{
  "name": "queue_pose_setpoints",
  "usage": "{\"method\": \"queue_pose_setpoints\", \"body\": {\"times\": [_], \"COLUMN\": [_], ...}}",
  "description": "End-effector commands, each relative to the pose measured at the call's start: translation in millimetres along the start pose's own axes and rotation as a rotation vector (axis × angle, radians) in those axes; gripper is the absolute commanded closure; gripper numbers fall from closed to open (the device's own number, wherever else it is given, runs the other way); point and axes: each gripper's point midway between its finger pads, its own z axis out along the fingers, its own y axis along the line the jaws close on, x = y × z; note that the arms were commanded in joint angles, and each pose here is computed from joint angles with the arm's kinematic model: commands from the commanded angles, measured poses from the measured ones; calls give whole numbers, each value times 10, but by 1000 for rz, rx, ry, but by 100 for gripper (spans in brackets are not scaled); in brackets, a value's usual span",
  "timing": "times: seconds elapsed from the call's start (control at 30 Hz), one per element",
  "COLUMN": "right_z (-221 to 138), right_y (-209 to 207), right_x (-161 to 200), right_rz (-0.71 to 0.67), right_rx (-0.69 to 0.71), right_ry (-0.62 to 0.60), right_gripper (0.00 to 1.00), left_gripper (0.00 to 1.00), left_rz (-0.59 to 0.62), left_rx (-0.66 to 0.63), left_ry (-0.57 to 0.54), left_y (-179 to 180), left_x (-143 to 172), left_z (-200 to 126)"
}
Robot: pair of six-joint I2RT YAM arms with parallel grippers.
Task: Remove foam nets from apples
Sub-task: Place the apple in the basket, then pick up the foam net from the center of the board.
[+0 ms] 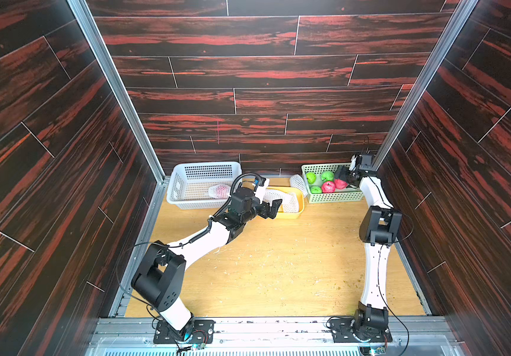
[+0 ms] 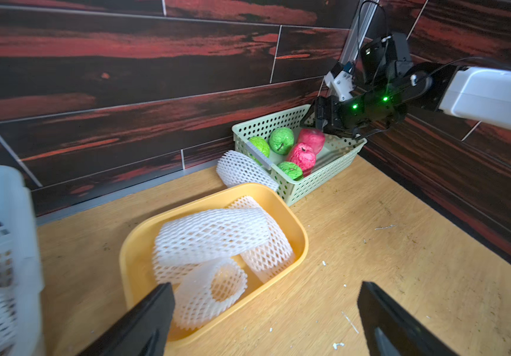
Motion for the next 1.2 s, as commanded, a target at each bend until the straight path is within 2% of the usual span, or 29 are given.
{"method": "queue_pose_setpoints", "body": {"times": [0.0, 0.1, 0.2, 0.33, 0.43, 0.5, 0.6, 0.8, 0.97, 1.17], "right_z": [-703, -942, -1201, -1434, -1444, -1327, -1053, -557, -423, -90], "right_y": [318, 513, 873, 1627, 2178, 2425, 2518, 2626, 2783, 2710], "right_x": [-537, -619, -673, -561, -337, -184, -81, 324, 626, 916], "right_rz": [-53, -104, -190, -347, -466, -497, -483, -467, -472, -465], "right_rx": [-37, -38, -93, -277, -418, -480, -496, -588, -669, -514], "right_ry": [-111, -141, -176, -195, -184, -144, -105, -41, 12, 59], "right_gripper": [7, 7, 12, 20, 28, 35, 45, 50, 52, 50], "left_gripper": [2, 2, 2, 2, 2, 2, 2, 2, 2, 2], "left_rz": [5, -4, -17, -39, -54, -60, -62, -51, -58, -73], "left_rx": [-80, -96, -92, -101, -115, -126, -135, -170, -181, -180], "left_ry": [-43, -74, -89, -92, -77, -69, -59, -37, -23, -10], "left_y": [143, 219, 262, 341, 416, 450, 473, 557, 607, 639], "left_x": [-150, -203, -248, -231, -150, -107, -49, 77, 171, 251], "left_z": [-178, -251, -298, -319, -306, -315, -354, -435, -439, -401]}}
